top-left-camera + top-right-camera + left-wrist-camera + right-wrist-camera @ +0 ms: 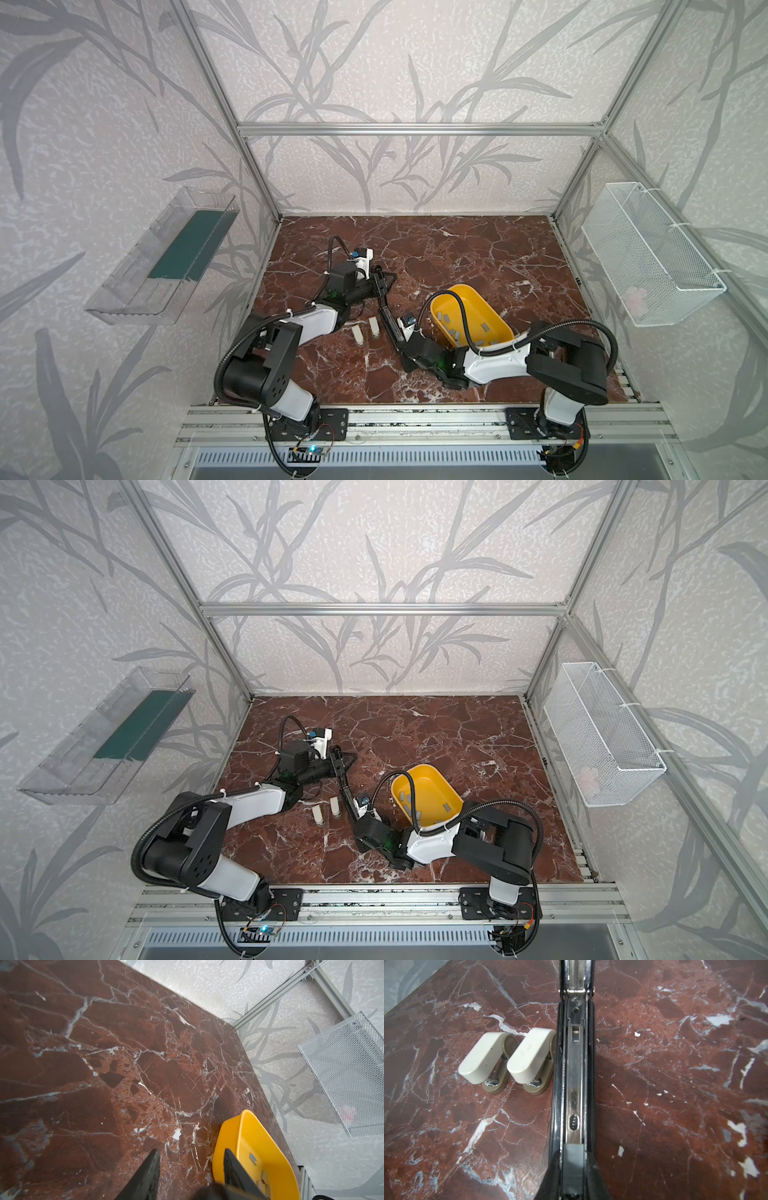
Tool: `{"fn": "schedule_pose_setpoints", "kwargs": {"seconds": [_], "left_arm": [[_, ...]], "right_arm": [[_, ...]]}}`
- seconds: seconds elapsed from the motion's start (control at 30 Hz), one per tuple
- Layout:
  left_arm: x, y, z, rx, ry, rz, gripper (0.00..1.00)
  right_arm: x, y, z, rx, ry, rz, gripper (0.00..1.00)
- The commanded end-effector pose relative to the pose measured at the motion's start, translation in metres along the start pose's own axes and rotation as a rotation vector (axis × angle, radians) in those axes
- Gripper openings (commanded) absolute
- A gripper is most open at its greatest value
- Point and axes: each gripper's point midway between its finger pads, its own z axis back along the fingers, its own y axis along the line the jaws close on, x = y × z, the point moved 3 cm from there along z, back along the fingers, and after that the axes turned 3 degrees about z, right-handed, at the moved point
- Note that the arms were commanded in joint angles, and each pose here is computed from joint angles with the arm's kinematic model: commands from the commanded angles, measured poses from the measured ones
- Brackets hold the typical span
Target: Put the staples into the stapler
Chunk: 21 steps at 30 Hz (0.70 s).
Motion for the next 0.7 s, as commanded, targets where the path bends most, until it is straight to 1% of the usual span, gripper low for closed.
{"fn": "schedule_pose_setpoints", "kwargs": {"seconds": [0.0,0.1,0.23,0.3,0.37,0.5,0.67], "left_arm": [[0.006,-0.014,0.007,0.004,-0.040,-0.092,0.51],[0.002,-0.014,0.003,-0.004,-0.020,-0.096,0.55],[-0.005,-0.022,-0.005,-0.100,0.000,-0.104,0.69],[-0.007,-0.021,-0.008,-0.123,0.000,-0.088,0.73],[-0.008,-0.019,-0.011,-0.137,-0.010,-0.063,0.73],[-0.007,-0.016,-0.013,-0.112,-0.001,-0.060,0.65],[-0.003,-0.020,0.000,-0.087,-0.041,-0.110,0.63]], "right_arm": [[-0.025,-0.011,0.000,-0.031,0.080,0.034,0.00],[-0.024,-0.011,0.000,-0.031,0.077,0.032,0.00],[-0.023,-0.010,0.000,-0.031,0.076,0.031,0.00],[-0.023,-0.011,0.000,-0.032,0.075,0.031,0.00],[-0.024,-0.011,0.000,-0.033,0.076,0.030,0.00],[-0.023,-0.010,0.000,-0.035,0.074,0.028,0.00],[-0.024,-0.015,0.000,-0.059,0.073,0.022,0.00]]}}
